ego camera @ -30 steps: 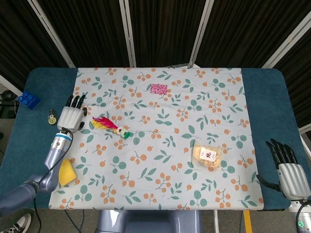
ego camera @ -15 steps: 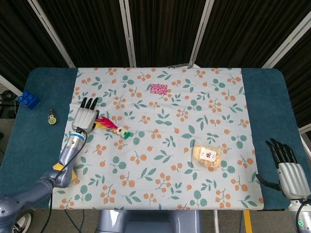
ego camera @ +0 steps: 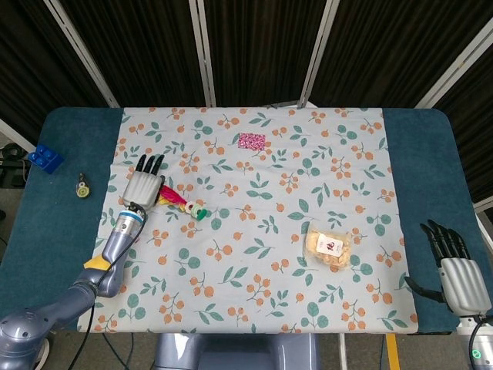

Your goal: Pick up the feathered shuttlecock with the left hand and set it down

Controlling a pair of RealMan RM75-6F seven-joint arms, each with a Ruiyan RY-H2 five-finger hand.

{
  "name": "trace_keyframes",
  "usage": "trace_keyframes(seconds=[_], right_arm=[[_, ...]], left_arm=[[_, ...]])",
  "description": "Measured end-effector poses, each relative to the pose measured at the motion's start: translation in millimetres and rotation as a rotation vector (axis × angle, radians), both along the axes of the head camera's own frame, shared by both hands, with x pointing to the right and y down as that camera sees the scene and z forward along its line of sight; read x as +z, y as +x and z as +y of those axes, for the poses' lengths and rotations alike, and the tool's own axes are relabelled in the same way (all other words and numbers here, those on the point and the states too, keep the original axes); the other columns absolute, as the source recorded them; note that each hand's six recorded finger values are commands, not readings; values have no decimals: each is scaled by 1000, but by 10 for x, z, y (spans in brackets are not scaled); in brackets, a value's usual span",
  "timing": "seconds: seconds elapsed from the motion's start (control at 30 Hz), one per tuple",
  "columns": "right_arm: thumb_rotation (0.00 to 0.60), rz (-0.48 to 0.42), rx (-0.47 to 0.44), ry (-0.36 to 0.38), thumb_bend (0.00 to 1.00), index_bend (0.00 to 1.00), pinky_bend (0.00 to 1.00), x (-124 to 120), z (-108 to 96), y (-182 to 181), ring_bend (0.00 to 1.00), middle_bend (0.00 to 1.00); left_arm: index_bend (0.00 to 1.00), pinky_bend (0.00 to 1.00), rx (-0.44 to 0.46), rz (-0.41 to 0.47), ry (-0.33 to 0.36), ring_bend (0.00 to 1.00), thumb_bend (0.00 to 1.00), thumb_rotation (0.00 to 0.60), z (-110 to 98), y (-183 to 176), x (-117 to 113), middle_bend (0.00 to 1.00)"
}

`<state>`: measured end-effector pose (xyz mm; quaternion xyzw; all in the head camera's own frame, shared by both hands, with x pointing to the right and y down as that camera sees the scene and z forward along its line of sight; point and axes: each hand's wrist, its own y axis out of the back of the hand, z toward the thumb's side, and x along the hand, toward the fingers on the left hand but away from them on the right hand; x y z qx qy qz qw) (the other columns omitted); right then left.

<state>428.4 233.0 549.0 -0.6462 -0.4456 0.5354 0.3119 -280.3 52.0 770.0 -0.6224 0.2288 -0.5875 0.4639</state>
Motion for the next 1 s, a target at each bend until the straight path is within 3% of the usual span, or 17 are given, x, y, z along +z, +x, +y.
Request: trace_keyframes(seconds=[0.33, 0.53, 1.0], right_arm=[[600, 3, -2, 4, 104, 50, 0, -4, 2, -3, 0, 0], [600, 7, -5, 8, 104, 50, 0, -4, 0, -7, 0, 0], [600, 18, -22, 19, 103, 50, 0, -12, 10, -25, 0, 0]], left_arm=[[584, 0, -5, 1, 9, 0, 525, 600, -21, -21, -13, 0], [582, 0, 9, 25, 49, 0, 525, 600, -93, 19, -141, 0], [595, 0, 199, 96, 227, 0, 523, 600, -236, 284, -950, 0]])
